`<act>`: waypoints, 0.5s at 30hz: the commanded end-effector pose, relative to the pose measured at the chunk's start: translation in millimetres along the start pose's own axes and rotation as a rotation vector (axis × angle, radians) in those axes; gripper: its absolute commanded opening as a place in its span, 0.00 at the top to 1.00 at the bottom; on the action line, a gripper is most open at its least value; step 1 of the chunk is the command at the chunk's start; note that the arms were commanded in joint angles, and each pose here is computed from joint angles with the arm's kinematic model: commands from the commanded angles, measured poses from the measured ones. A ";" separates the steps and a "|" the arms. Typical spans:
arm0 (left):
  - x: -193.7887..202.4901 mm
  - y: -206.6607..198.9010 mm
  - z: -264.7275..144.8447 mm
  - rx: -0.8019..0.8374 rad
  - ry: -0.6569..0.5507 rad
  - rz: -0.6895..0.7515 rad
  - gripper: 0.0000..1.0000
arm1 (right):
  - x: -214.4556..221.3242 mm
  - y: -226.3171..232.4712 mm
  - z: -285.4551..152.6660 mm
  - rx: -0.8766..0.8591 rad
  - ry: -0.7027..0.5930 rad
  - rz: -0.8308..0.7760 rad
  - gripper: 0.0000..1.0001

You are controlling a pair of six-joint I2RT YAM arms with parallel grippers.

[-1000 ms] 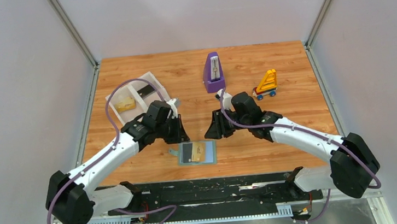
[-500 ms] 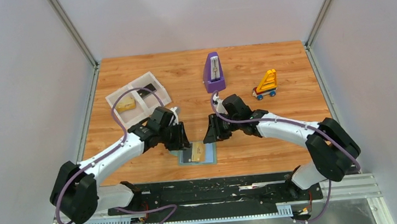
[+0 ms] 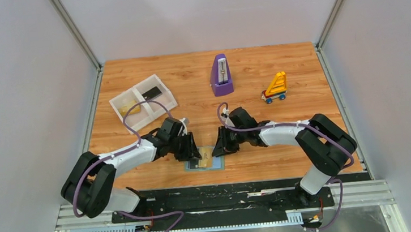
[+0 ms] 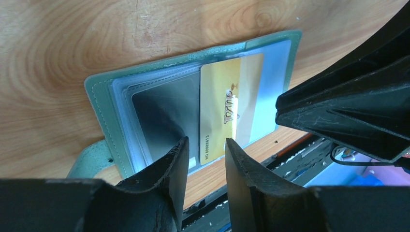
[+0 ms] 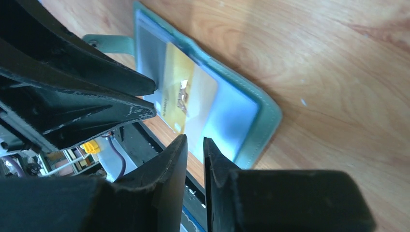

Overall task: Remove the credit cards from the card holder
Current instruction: Remove the credit card from the card holder.

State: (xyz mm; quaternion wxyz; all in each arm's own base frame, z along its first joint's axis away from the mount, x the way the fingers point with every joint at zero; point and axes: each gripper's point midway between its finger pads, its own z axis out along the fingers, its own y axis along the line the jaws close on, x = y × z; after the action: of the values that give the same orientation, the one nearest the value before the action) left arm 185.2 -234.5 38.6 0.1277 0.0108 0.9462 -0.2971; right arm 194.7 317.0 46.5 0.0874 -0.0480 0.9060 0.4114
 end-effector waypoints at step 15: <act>0.8 0.6 14.3 0.044 -0.013 -0.044 0.55 | 16.5 -41.0 9.8 0.087 -0.027 0.093 0.83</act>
State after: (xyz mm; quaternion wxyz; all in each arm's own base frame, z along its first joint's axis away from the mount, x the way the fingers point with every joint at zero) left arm 190.1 -245.9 33.9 0.1326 0.0051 0.9359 -0.3263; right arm 185.4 310.9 25.6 0.0724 -0.0144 0.9075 0.4136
